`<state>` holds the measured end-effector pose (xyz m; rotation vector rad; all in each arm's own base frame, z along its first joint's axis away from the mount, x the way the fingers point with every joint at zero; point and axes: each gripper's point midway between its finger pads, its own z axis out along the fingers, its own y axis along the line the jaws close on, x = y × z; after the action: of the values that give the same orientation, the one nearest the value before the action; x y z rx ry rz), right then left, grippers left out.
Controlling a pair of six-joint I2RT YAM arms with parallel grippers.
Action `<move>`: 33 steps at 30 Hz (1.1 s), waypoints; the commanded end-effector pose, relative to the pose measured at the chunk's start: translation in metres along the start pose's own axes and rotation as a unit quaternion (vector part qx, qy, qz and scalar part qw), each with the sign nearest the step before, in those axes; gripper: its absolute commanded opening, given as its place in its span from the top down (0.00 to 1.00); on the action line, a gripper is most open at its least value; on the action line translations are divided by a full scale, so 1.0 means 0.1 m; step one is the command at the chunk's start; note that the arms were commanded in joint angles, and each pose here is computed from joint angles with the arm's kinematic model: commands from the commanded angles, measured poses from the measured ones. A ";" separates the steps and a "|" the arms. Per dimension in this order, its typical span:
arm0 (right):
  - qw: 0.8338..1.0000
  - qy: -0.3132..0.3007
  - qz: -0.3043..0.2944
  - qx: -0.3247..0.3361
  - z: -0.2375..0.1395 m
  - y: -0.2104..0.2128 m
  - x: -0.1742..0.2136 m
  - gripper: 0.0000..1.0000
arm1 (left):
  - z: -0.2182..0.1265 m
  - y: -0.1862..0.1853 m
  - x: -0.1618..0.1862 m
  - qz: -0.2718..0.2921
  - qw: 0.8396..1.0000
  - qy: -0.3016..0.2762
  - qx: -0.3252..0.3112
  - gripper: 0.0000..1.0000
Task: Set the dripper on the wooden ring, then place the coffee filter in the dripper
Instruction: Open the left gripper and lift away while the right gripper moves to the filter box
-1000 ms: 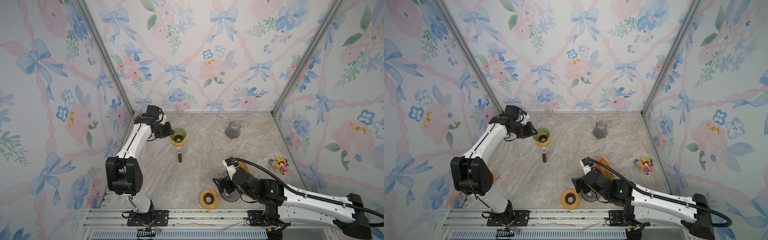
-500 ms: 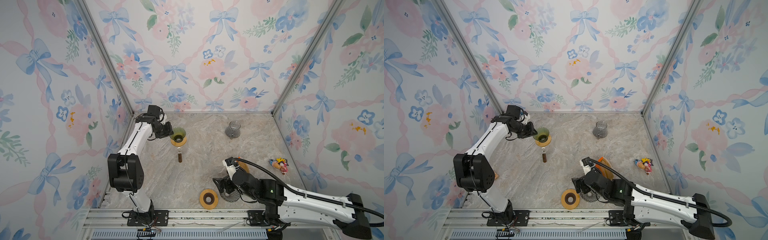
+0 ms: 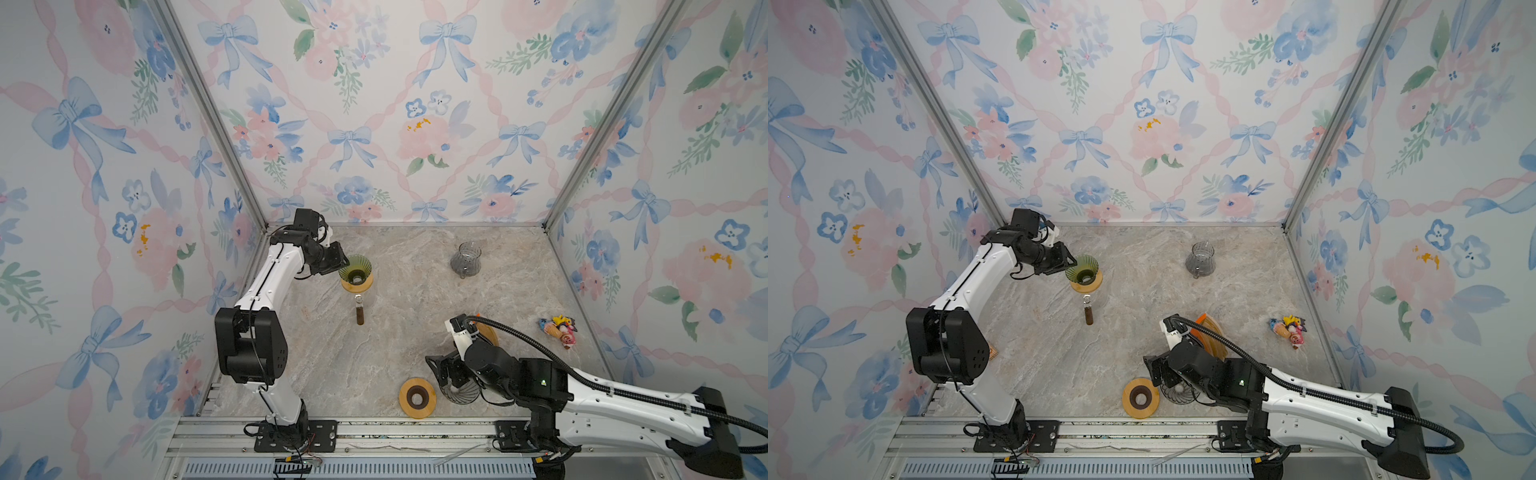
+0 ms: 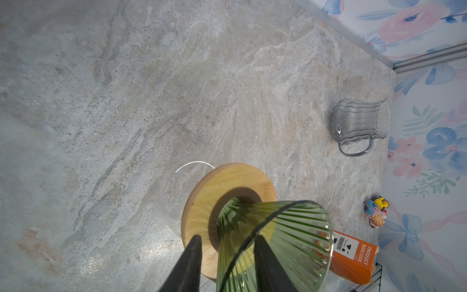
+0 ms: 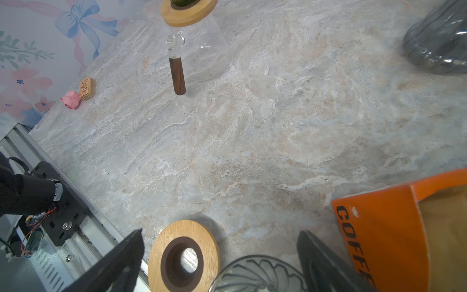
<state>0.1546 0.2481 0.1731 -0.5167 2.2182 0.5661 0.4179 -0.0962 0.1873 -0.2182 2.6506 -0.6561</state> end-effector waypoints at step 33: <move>0.994 -0.072 0.021 0.080 -0.38 -0.32 -0.65 0.03 | -1.12 -1.69 0.68 0.246 0.924 -0.171 0.236 0.02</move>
<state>0.1827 0.2287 0.2222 -0.3708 2.1446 0.4757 0.3129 -0.1943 0.3148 0.3513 2.1303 -0.8775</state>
